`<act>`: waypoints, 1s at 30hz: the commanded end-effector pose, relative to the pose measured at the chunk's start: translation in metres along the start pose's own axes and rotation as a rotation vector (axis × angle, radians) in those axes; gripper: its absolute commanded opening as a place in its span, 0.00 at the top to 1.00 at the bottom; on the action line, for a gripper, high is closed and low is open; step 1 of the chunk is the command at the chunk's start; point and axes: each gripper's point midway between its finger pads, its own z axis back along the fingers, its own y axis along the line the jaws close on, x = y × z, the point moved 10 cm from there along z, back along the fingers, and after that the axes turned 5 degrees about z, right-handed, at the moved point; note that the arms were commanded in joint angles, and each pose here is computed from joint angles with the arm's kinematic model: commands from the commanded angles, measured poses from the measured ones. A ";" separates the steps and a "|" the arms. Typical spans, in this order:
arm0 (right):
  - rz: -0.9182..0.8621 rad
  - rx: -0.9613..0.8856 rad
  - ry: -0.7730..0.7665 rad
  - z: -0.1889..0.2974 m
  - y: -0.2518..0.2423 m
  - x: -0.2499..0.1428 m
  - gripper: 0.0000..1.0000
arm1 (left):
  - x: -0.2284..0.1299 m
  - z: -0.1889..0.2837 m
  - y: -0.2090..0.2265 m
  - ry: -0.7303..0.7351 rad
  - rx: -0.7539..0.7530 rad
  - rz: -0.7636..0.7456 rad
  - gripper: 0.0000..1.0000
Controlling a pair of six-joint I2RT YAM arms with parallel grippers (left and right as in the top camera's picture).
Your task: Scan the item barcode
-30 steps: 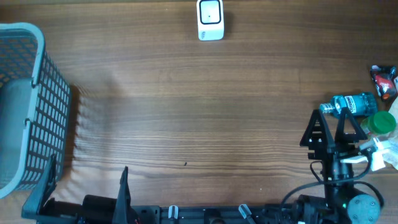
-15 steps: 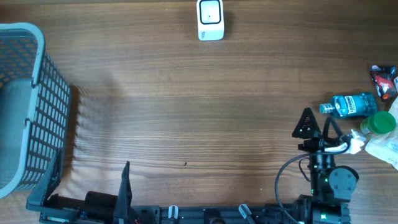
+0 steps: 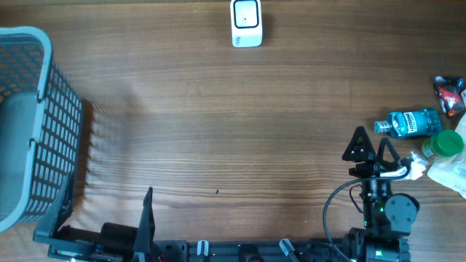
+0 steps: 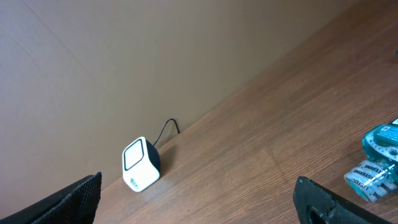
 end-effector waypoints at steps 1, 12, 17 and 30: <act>-0.006 -0.004 -0.021 0.001 0.000 0.002 0.00 | -0.003 0.000 0.000 0.009 -0.004 0.015 0.00; -0.006 -0.006 -0.018 0.001 0.000 0.001 0.00 | -0.017 0.002 -0.015 0.107 -0.207 0.056 0.00; -0.006 -0.006 -0.018 0.001 0.000 0.001 0.00 | -0.053 0.008 -0.014 0.329 -0.178 0.164 0.00; -0.007 -0.008 -0.016 0.000 0.000 0.001 0.00 | -0.210 -0.022 0.013 0.329 0.034 0.315 0.00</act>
